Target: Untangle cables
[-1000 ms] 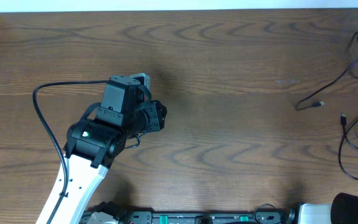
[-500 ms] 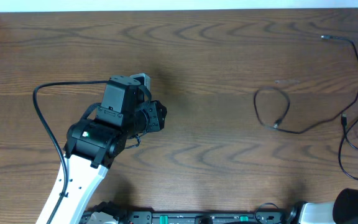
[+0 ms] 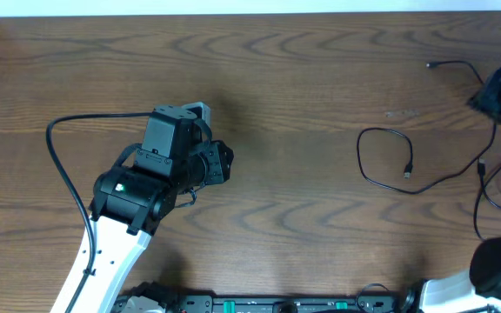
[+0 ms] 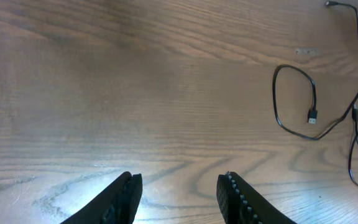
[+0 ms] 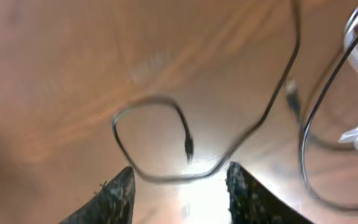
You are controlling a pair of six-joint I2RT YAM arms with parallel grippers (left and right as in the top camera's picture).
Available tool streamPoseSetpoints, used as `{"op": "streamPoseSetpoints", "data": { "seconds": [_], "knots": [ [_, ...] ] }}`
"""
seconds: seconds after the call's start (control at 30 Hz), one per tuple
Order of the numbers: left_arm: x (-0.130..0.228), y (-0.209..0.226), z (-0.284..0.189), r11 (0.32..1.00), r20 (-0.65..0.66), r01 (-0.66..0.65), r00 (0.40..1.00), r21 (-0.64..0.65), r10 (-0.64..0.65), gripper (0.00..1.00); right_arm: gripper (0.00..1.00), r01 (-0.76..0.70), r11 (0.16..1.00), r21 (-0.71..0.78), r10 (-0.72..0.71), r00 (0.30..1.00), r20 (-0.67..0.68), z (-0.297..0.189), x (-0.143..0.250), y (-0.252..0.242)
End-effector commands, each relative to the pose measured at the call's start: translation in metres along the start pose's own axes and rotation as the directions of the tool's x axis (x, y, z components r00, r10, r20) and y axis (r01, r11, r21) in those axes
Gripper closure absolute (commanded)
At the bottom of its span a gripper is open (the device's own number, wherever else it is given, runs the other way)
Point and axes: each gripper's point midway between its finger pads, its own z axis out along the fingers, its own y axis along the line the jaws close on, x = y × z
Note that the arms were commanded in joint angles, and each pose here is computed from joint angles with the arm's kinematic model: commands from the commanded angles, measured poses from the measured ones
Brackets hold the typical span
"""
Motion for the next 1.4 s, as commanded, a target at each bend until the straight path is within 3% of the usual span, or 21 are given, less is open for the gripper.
{"op": "streamPoseSetpoints", "data": {
  "seconds": [0.0, 0.4, 0.8, 1.03, 1.13, 1.3, 1.37],
  "knots": [
    [-0.002, 0.000, -0.003, 1.000, 0.012, -0.007, 1.000, 0.001, 0.007, 0.55, 0.55, 0.069, 0.998, -0.011, -0.070, 0.992, -0.101, 0.028, 0.010, 0.009],
    [0.001, 0.000, -0.003, 1.000, -0.003, -0.005, 1.000, 0.005, 0.005, 0.56, 0.50, 0.198, 0.973, 0.114, -0.139, 0.909, -0.393, 0.114, 0.047, 0.003],
    [0.003, 0.001, -0.003, 1.000, -0.013, -0.003, 1.000, 0.000, 0.003, 0.55, 0.48, 0.193, 0.972, 0.136, -0.115, 0.892, -0.437, 0.180, 0.094, -0.012],
    [0.003, 0.001, -0.003, 1.000, -0.012, -0.003, 1.000, 0.000, 0.003, 0.55, 0.58, 0.190, 0.974, 0.126, -0.125, 0.908, -0.400, 0.198, 0.096, -0.013],
    [0.003, 0.001, -0.003, 1.000, -0.013, -0.003, 1.000, 0.000, 0.003, 0.55, 0.70, 0.190, 0.974, 0.127, -0.125, 0.907, -0.401, 0.199, 0.096, -0.013],
    [0.003, 0.001, -0.003, 1.000, -0.013, -0.003, 1.000, 0.000, 0.003, 0.55, 0.74, 0.190, 0.973, 0.133, -0.116, 0.895, -0.431, 0.203, 0.111, -0.019],
    [0.003, 0.001, -0.003, 1.000, -0.013, -0.003, 1.000, 0.000, 0.003, 0.55, 0.84, 0.177, 0.974, 0.142, -0.098, 0.892, -0.442, 0.206, 0.118, -0.023]
  ]
}}
